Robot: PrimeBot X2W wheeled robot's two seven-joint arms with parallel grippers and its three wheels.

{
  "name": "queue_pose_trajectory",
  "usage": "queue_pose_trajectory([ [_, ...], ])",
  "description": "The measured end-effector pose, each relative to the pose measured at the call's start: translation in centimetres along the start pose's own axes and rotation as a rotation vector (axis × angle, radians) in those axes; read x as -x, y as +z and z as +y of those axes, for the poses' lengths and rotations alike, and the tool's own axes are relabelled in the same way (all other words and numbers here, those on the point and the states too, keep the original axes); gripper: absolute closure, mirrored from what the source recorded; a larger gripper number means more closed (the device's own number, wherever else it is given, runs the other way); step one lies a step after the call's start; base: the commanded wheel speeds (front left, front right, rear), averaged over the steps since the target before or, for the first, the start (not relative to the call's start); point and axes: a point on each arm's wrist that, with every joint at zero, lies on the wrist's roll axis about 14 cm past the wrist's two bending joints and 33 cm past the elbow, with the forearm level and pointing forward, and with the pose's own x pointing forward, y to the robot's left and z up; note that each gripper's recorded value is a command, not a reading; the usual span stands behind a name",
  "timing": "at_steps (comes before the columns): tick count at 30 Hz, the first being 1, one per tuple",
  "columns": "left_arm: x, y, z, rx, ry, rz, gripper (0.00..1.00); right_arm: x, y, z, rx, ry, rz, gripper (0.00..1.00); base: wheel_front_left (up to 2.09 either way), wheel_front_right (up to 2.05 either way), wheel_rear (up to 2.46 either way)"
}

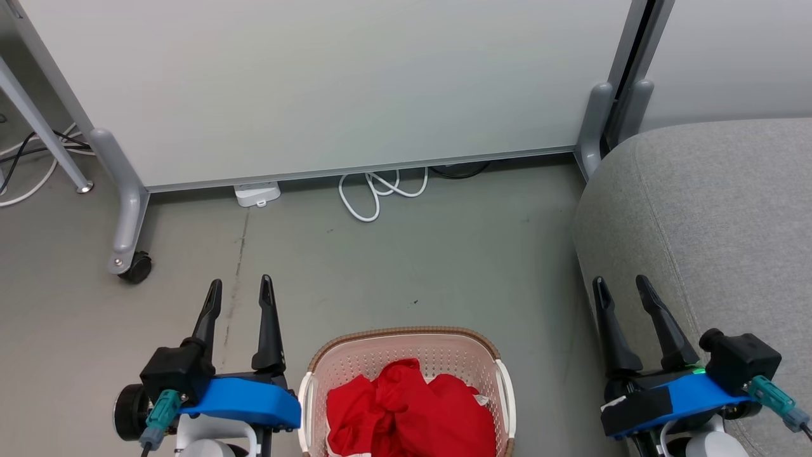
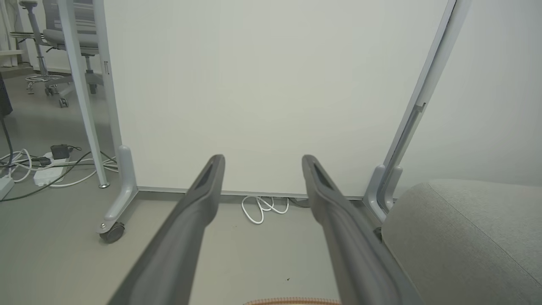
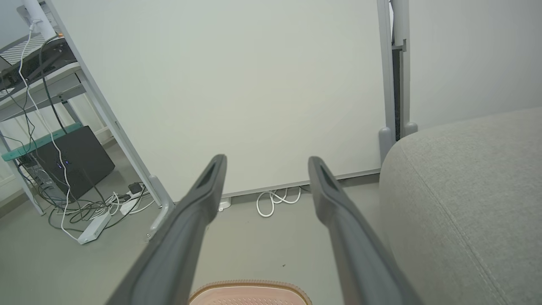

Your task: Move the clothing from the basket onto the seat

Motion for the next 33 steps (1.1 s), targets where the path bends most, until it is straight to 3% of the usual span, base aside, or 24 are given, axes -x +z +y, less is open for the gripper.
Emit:
queue_pose_trajectory([
  [33, 0.0, 0.5, -1.6, -0.245, -0.067, -0.066, 0.0, -0.4, -1.2, 0.9, 0.244, 0.07, 0.016, 0.0, 0.0, 0.0, 0.0],
])
